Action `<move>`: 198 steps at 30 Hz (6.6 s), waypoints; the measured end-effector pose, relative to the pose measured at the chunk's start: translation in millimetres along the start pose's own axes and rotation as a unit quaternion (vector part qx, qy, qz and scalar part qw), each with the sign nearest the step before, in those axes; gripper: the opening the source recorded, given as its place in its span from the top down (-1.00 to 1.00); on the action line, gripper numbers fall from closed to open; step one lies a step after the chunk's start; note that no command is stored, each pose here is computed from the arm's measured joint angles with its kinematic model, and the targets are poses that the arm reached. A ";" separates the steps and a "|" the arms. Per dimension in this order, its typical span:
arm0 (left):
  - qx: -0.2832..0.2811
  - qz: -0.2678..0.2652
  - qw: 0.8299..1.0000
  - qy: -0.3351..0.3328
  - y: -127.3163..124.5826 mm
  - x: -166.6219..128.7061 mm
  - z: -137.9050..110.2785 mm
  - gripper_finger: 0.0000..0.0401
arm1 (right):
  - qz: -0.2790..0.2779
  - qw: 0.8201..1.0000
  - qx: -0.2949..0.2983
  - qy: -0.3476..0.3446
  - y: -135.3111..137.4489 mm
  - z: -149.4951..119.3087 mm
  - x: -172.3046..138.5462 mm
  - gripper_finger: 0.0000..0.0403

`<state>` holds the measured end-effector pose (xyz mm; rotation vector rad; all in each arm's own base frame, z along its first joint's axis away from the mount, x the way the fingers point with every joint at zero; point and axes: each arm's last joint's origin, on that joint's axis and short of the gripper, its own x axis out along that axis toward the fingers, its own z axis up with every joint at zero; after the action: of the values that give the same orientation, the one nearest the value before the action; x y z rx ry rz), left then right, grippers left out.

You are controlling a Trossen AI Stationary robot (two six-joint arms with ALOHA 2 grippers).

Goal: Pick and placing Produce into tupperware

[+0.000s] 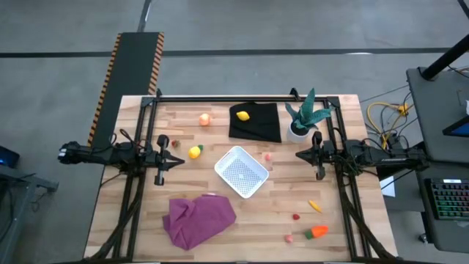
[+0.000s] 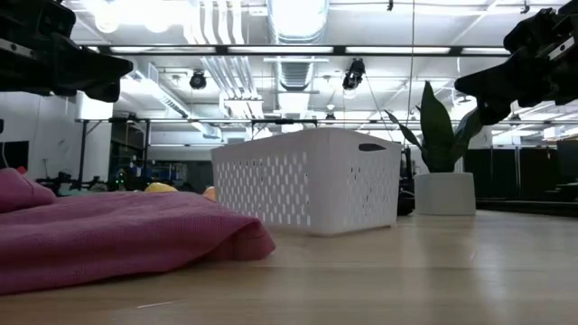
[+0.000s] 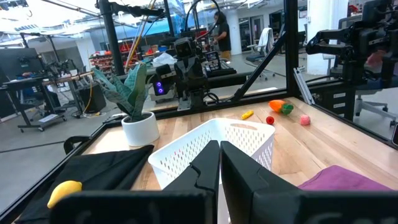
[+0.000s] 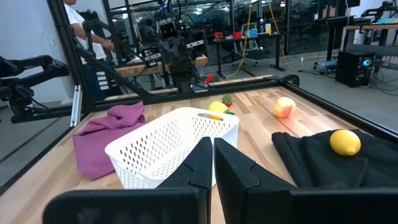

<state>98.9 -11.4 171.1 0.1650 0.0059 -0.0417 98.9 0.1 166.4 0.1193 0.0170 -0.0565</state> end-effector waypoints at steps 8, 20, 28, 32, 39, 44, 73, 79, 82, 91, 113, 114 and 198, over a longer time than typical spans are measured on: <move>0.000 0.000 1.000 0.000 0.0 0.0 0.0 1.00 | 0.000 1.000 0.000 -0.001 0.0 0.1 0.0 0.96; 0.033 0.111 0.993 0.021 6.6 -0.9 -0.8 1.00 | 0.003 0.999 0.024 -0.026 0.5 4.9 -0.1 0.96; 0.038 0.275 0.959 0.056 15.5 -4.6 -2.2 1.00 | 0.001 0.998 0.052 -0.029 0.4 5.5 -0.1 0.96; 0.039 0.275 0.959 0.058 15.5 -4.4 -2.5 1.00 | 0.001 0.998 0.060 -0.029 0.4 5.5 -0.1 0.96; 0.018 0.258 0.965 0.047 14.6 -3.8 -2.1 1.00 | 0.001 0.998 0.060 -0.029 0.4 5.5 -0.1 0.96; -0.157 0.222 0.962 -0.008 12.8 -2.5 0.1 1.00 | 0.002 0.996 0.086 -0.030 0.4 5.7 -0.2 0.96; -0.147 0.135 0.980 -0.021 8.2 3.0 4.4 0.54 | 0.097 0.995 0.017 -0.020 14.9 51.2 -10.5 0.32; -0.148 0.137 0.979 -0.034 8.6 5.6 7.5 0.30 | 0.072 0.994 0.080 0.035 20.9 103.7 -15.9 0.06; -0.155 0.138 0.977 -0.052 9.1 6.3 10.9 0.29 | 0.023 0.991 0.069 0.116 21.2 121.3 -15.9 0.09; -0.156 0.138 0.977 -0.051 8.9 9.2 11.2 0.29 | -0.064 0.923 0.129 0.356 29.9 138.7 0.0 0.15; -0.146 0.138 0.980 -0.011 7.0 15.8 3.9 0.29 | -0.147 0.809 0.240 0.515 118.0 76.1 -13.0 0.15; -0.146 0.138 0.980 -0.011 7.0 15.7 4.0 0.29 | -0.157 0.805 0.239 0.520 123.9 72.1 -12.3 0.15; -0.143 0.134 0.981 0.001 6.2 17.6 1.6 0.29 | -0.230 0.835 0.187 0.464 164.0 -31.3 21.5 0.95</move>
<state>116.8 -6.4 173.6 -0.1219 -0.0091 0.2274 129.4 165.2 154.3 0.5294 1.0220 -0.4847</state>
